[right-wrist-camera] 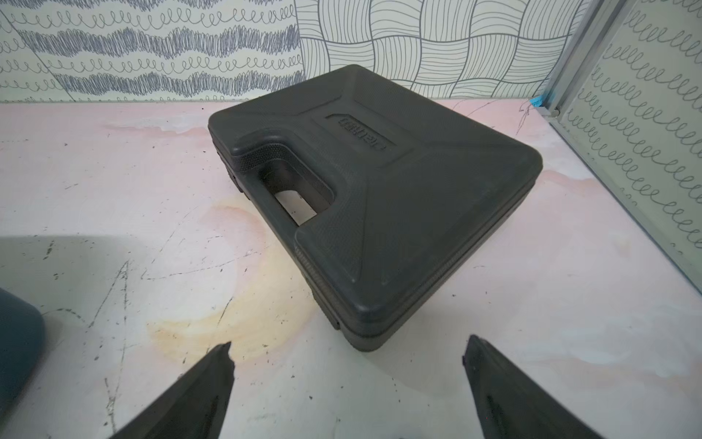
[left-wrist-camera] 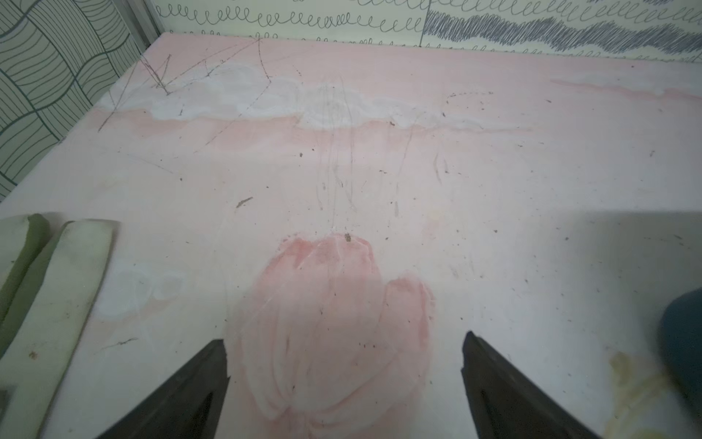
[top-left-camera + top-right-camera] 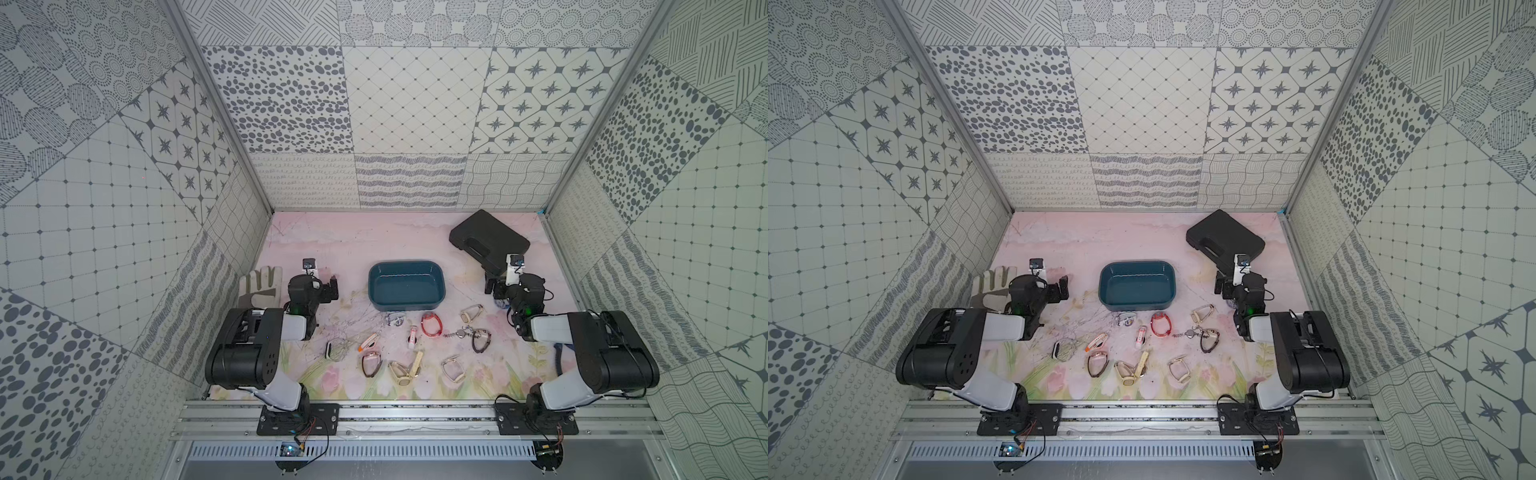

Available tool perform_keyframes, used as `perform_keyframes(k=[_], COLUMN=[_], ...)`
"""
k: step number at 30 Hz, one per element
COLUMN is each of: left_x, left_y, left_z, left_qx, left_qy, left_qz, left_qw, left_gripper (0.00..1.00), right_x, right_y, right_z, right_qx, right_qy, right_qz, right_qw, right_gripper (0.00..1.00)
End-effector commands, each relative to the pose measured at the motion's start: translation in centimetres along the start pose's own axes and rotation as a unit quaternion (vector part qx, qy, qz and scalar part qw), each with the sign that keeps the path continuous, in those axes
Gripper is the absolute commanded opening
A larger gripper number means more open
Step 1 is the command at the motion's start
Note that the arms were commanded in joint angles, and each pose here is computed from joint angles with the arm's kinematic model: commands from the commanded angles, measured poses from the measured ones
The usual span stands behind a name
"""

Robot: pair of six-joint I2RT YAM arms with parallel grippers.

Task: Put the watch into the storage box
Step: Pick up the watch at the center of the board.

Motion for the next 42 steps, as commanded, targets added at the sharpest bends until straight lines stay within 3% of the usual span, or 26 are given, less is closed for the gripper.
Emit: perform_keyframes(k=[1, 17, 19, 23, 26, 29, 31, 34, 36, 38, 42], left_x=[0.2, 0.2, -0.3, -0.7, -3.9, -6.3, -7.2, -8.8, -9.6, -10.3, -10.8], left_y=[-0.1, -0.1, 0.2, 3.6, 9.1, 14.7, 17.5, 19.9, 20.6, 21.1, 22.3], left_z=[1.7, 1.6, 2.2, 6.5, 10.7, 12.5, 12.4, 10.2, 7.0, 4.1, 0.2], left_qx=[-0.036, -0.034, -0.040, -0.063, -0.147, -0.157, -0.125, -0.021, 0.068, 0.127, 0.178], left_qy=[0.002, 0.002, -0.010, -0.025, -0.027, 0.021, 0.099, 0.115, 0.074, 0.022, -0.040], left_qz=[0.003, 0.003, -0.017, 0.026, 0.006, -0.017, -0.061, -0.109, -0.096, -0.076, -0.034], left_qw=[0.999, 0.999, 0.999, 0.997, 0.989, 0.987, 0.985, 0.987, 0.990, 0.989, 0.983], left_gripper=[0.99, 0.99, 0.99, 0.99, 0.99, 0.99, 0.99, 0.99, 0.99, 0.99, 0.99], right_x=[0.0, -0.2, -0.6, 0.9, 6.4, 11.6, 14.6, 18.5, 20.6, 21.2, 20.5], right_y=[-0.3, -0.3, 0.0, 3.2, 7.0, 10.5, 13.1, 16.3, 17.5, 18.0, 18.1], right_z=[1.4, 1.5, 2.6, 6.6, 8.9, 10.0, 9.8, 8.0, 5.7, 3.3, 0.0], right_qx=[-0.028, -0.028, -0.049, -0.063, -0.090, -0.060, -0.034, 0.027, 0.091, 0.147, 0.240], right_qy=[-0.002, -0.006, -0.015, -0.002, 0.034, 0.077, 0.077, 0.069, 0.072, 0.099, 0.154], right_qz=[0.000, -0.004, -0.024, -0.041, 0.031, 0.050, 0.092, 0.159, 0.189, 0.158, 0.082], right_qw=[1.000, 1.000, 0.998, 0.997, 0.995, 0.994, 0.992, 0.985, 0.975, 0.971, 0.955], right_gripper=[0.99, 0.99, 1.00, 1.00, 1.00, 1.00, 1.00, 1.00, 1.00, 1.00, 0.99])
Point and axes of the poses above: each gripper's point midway between its finger pads, its own y axis back along the fingers, its own x axis along the line the jaws close on, z = x × y, the point moved 4 cm from there along y, back along the fingers, and after that the axes turned 7 degrees about -y, right-handed, at the moved point
